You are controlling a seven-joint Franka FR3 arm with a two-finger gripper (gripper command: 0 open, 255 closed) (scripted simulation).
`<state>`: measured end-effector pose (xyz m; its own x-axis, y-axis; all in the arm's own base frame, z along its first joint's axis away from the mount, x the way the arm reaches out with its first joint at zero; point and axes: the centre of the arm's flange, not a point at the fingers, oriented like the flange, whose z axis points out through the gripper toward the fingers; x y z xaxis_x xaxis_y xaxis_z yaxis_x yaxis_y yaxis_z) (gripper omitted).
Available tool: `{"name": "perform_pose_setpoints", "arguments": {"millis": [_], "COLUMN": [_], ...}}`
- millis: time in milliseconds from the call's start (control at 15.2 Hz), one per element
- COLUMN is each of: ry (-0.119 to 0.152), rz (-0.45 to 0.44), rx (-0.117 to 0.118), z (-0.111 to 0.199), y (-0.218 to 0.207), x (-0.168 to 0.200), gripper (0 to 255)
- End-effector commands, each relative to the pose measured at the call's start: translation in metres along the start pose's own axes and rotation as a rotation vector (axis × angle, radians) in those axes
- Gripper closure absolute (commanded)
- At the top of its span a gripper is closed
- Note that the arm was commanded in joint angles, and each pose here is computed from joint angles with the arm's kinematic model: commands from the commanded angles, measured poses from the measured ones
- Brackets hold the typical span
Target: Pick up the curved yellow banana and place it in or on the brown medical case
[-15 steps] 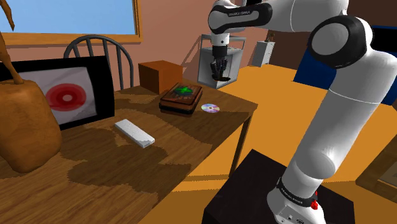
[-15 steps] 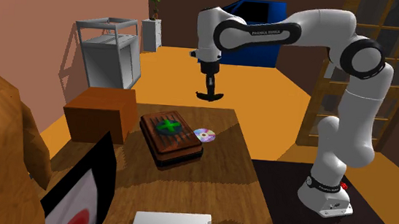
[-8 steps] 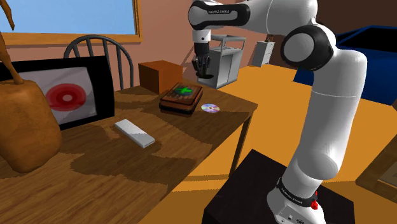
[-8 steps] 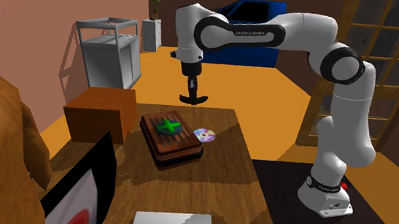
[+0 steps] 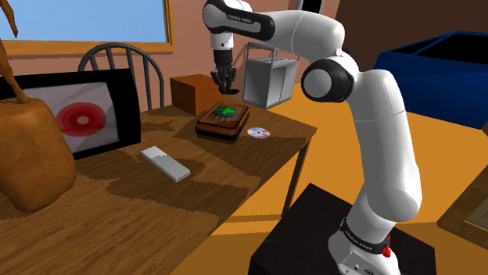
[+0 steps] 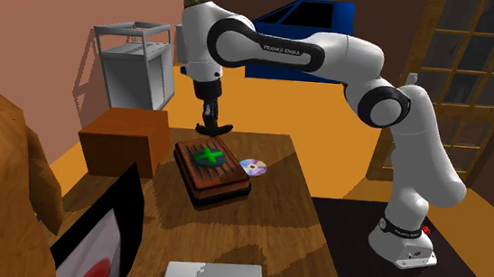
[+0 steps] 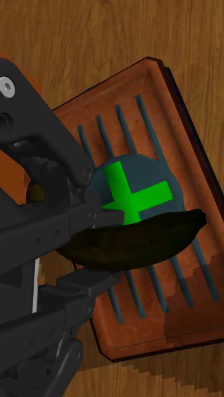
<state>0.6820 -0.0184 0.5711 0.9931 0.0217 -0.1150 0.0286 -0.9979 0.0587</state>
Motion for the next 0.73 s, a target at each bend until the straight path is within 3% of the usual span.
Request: {"name": "perform_pose_setpoints", "arguments": {"millis": [0, 660], "ry": [0.001, 0.001], "rz": [0.001, 0.001], "rx": [0.000, 0.000], "z": [0.008, 0.060], "y": [-0.005, -0.008], "x": [0.007, 0.013], "gripper": [255, 255]}}
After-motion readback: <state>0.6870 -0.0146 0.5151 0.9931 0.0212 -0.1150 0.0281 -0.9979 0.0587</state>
